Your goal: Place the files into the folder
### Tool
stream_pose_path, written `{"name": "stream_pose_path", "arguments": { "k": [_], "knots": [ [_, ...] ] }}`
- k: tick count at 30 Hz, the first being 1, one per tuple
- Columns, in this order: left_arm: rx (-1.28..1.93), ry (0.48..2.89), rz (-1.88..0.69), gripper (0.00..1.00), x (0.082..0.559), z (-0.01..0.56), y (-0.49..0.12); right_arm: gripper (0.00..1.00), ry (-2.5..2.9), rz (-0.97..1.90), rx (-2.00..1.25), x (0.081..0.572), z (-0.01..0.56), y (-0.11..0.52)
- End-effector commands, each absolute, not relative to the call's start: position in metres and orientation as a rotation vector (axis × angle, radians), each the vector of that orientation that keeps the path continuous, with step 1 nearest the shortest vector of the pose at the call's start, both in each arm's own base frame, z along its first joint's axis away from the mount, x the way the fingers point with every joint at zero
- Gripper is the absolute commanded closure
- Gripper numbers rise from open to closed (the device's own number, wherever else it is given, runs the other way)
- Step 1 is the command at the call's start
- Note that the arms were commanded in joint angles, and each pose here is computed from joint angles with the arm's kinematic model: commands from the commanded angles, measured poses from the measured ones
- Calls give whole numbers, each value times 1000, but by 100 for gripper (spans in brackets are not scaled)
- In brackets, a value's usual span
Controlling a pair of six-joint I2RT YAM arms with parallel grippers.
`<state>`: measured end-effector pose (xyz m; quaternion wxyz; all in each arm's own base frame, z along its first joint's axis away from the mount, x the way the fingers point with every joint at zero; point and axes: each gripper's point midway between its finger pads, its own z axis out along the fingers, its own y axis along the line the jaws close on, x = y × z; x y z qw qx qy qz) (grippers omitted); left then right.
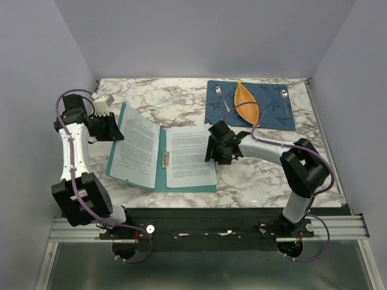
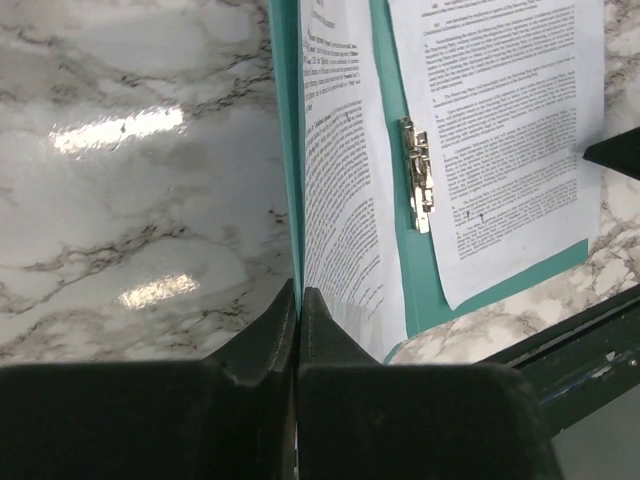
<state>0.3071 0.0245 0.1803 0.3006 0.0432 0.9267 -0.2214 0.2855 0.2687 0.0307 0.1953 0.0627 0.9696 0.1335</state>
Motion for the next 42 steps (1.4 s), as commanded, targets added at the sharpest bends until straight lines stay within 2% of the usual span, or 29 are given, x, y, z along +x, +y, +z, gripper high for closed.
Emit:
{"name": "stream_pose_path", "arguments": {
  "k": [1,2,3,4,5,6,11,18,23,29,37,41,42],
  "knots": [
    [146,2380,-602,64,309,223,-10,31,2754,468,180,279,12,283],
    [157,2362,-626,55,308,230,-17,32,2778,493,175,273,8,285],
    [176,2323,-661,25,308,243,-27,32,2782,500,176,273,6,286],
    [188,2309,-714,11,306,250,-41,32,2790,505,176,271,4,287],
    [198,2294,-746,3,305,257,-48,32,2795,507,175,270,1,287],
    [219,2270,-775,1,305,266,-57,33,2801,507,174,269,-1,287],
    [339,2210,-1005,1,294,286,-107,33,2818,517,170,267,-7,289],
    [439,2253,-1236,1,285,269,-163,34,2826,548,176,268,-10,295],
    [607,2173,-1348,1,273,269,-215,34,2814,559,159,273,-4,300],
    [676,2163,-1397,1,271,269,-243,32,2796,379,181,271,1,262],
    [717,2170,-993,1,293,278,-197,29,2698,280,224,266,35,206],
    [636,2200,-658,1,309,264,-155,27,2652,322,123,266,58,206],
    [589,2203,-509,1,315,264,-135,26,2640,336,103,266,62,207]
  ]
}}
